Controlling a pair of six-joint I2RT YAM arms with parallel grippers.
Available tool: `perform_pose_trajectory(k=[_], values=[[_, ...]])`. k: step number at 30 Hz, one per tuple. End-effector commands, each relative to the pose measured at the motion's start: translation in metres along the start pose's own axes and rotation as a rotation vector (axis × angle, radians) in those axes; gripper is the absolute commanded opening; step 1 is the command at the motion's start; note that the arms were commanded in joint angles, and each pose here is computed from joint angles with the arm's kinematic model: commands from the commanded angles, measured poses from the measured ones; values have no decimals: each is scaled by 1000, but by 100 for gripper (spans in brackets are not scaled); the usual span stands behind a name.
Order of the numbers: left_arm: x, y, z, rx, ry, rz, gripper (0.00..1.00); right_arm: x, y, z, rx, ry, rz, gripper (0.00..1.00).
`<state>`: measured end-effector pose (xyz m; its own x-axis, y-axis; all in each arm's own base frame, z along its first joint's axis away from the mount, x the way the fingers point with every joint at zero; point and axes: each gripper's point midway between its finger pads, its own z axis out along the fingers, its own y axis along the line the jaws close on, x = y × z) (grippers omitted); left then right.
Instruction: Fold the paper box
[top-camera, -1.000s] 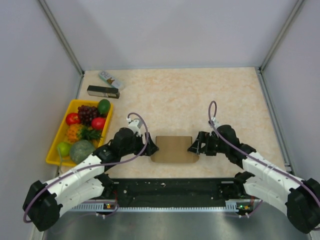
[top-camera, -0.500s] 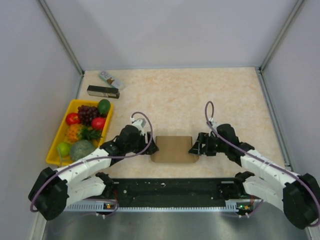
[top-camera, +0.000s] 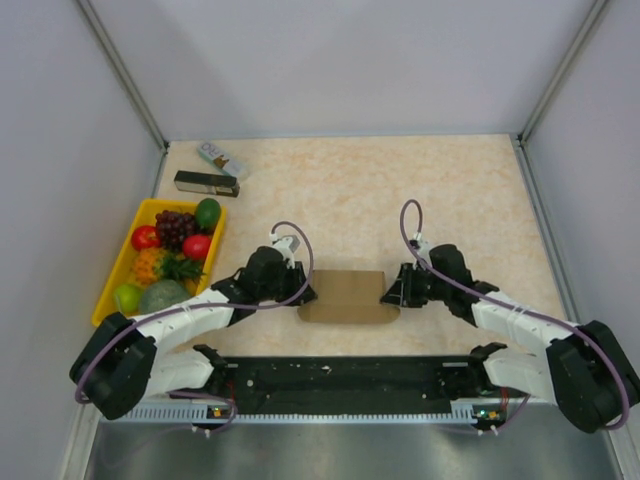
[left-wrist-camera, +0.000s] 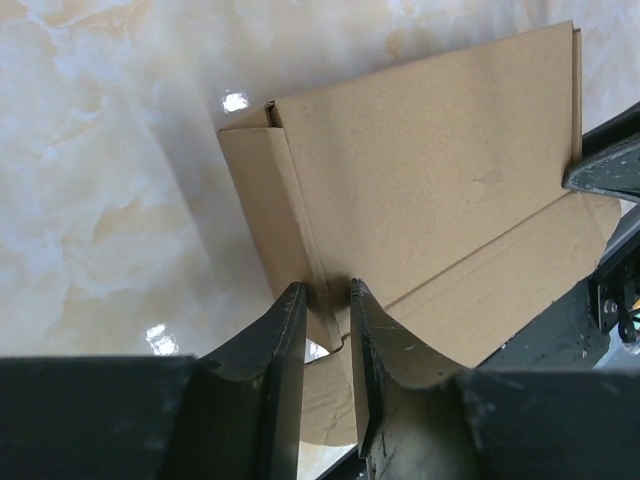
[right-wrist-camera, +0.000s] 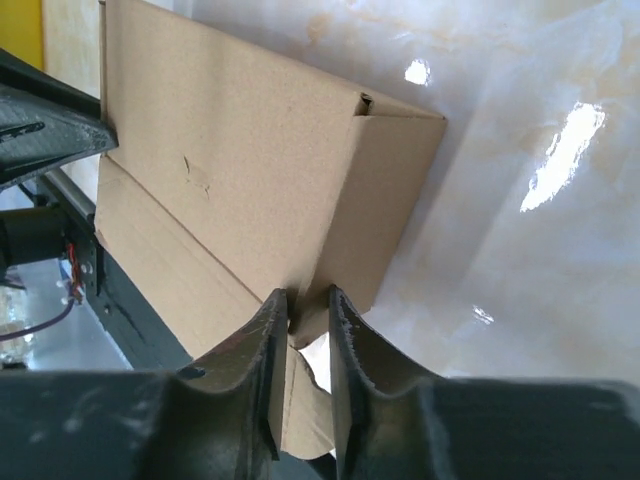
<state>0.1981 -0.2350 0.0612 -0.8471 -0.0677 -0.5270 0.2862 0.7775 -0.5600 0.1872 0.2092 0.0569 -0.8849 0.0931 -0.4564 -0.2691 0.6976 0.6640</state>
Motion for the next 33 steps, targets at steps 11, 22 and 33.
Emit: perform_pose_trajectory(k=[11,22,33], values=[[22,2,10,20,37,-19,0,15,-1,22,-50,31,53,0],[-5,-4,-16,-27,-56,23,36,-20,2,-11,114,1,-149,39],[-25,-3,-45,-82,-146,73,57,-35,35,-33,172,12,-477,60]])
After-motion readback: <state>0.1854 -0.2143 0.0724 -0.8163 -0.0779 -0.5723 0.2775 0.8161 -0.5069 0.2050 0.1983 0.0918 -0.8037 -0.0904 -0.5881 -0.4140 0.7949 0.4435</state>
